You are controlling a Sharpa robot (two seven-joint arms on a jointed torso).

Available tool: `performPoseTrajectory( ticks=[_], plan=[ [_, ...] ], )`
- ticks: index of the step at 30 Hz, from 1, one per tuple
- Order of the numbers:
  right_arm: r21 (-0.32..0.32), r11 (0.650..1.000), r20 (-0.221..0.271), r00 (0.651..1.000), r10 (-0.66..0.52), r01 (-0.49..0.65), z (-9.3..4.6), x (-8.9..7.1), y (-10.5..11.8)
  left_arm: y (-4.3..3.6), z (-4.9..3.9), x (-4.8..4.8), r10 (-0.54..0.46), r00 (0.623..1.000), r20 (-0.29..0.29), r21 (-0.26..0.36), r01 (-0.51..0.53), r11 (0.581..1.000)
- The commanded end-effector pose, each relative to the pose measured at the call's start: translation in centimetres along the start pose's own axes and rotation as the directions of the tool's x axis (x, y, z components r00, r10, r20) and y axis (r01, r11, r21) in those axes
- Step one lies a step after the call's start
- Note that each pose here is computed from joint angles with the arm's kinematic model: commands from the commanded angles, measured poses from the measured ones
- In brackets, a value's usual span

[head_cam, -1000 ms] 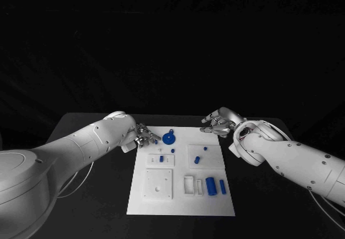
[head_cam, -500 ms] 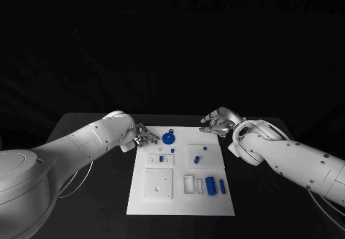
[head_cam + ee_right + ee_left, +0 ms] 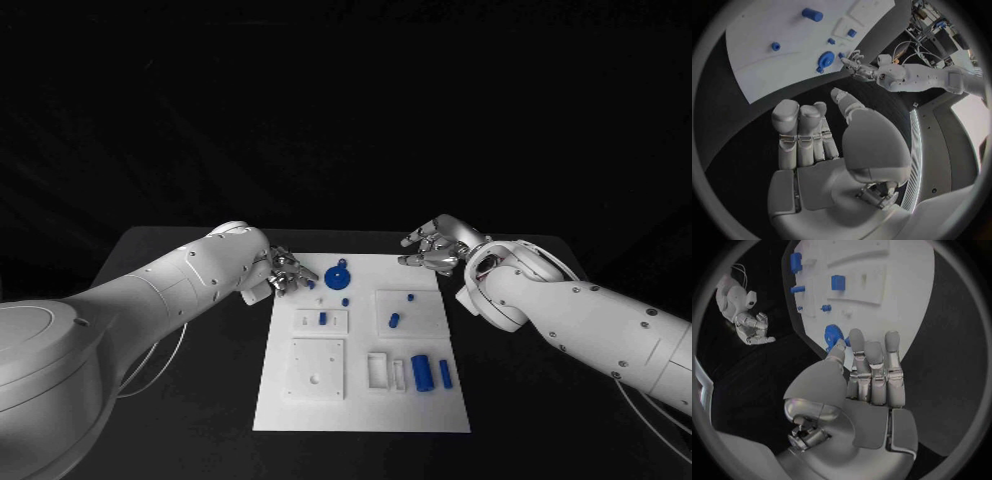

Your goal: Assemble the parts on the task board

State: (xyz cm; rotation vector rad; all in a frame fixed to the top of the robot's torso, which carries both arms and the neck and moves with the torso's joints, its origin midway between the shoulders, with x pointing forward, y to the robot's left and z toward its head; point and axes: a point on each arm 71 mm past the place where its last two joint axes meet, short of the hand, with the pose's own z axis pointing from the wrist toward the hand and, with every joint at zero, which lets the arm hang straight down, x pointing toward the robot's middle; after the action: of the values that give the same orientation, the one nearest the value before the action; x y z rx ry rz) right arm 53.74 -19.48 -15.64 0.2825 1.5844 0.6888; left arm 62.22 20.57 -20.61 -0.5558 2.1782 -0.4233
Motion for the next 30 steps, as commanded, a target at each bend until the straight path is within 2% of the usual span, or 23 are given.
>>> performPoseTrajectory(
  ticks=[1,30],
  plan=[
    [-0.006,1.000,-0.013,1.000,-0.007,0.006,0.03,0.10,0.12,-0.18,0.08,0.49,-0.013,0.999,-0.037,0.012,0.014,1.000],
    [-0.004,1.000,-0.014,1.000,-0.006,0.005,-0.02,0.02,-0.02,0.19,0.03,0.55,-0.010,0.998,-0.064,0.006,0.011,1.000]
  ],
)
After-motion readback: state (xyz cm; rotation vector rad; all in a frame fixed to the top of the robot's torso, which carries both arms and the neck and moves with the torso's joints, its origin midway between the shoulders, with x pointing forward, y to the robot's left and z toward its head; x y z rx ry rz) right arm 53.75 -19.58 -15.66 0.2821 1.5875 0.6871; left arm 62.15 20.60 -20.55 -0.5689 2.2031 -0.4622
